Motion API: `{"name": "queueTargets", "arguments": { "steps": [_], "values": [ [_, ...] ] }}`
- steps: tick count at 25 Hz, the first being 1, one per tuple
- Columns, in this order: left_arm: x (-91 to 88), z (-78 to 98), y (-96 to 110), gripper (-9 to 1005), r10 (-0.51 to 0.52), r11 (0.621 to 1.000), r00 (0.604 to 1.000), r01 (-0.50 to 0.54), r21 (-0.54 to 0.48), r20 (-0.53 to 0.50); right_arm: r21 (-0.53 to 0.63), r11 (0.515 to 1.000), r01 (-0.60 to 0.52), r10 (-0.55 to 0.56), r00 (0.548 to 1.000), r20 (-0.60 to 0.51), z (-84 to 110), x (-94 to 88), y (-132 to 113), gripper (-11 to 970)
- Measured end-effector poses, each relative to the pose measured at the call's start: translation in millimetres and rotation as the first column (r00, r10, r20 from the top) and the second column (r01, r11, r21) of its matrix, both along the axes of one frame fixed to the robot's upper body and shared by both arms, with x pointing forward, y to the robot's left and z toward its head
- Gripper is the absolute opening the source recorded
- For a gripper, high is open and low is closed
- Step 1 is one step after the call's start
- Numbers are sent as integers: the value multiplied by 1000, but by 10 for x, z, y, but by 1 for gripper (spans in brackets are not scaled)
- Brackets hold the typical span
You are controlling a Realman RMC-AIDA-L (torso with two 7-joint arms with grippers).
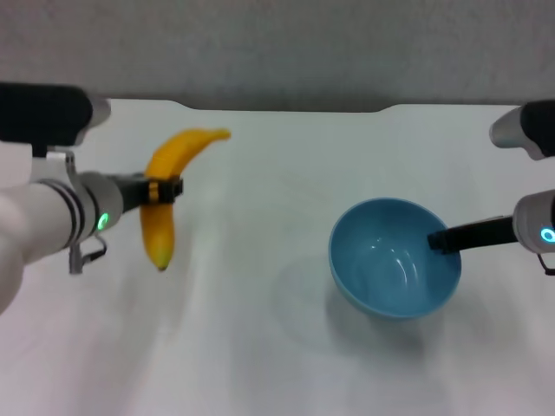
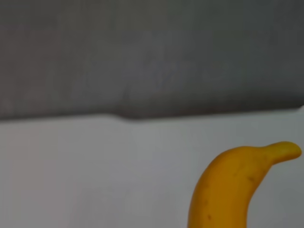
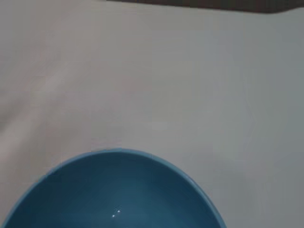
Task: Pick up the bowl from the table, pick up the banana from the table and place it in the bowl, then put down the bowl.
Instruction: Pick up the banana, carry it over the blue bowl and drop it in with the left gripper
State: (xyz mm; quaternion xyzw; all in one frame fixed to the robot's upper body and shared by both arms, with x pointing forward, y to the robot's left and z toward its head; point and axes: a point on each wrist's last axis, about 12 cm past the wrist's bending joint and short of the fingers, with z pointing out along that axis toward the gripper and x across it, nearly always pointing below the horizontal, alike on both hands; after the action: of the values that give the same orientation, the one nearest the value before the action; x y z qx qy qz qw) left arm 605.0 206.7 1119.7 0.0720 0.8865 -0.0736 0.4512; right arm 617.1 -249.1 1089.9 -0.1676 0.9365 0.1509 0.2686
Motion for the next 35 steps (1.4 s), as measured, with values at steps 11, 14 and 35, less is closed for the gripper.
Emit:
{"name": "queueTargets", "arguments": {
  "steps": [11,14,35],
  "values": [
    [-82,336,-419,510,-129,987,977,143,-77,168,73,997,-4,3,1000,23,31,176,220,51],
    [-120,351,-521,510,-156,978,970,178,-108,187,69,997,-18,17,1000,15,25,220,307,52],
    [-228,152,-768,516,-207,936,940,271,-224,271,144,989,-39,34,999,37,105,354,728,57]
  ]
}}
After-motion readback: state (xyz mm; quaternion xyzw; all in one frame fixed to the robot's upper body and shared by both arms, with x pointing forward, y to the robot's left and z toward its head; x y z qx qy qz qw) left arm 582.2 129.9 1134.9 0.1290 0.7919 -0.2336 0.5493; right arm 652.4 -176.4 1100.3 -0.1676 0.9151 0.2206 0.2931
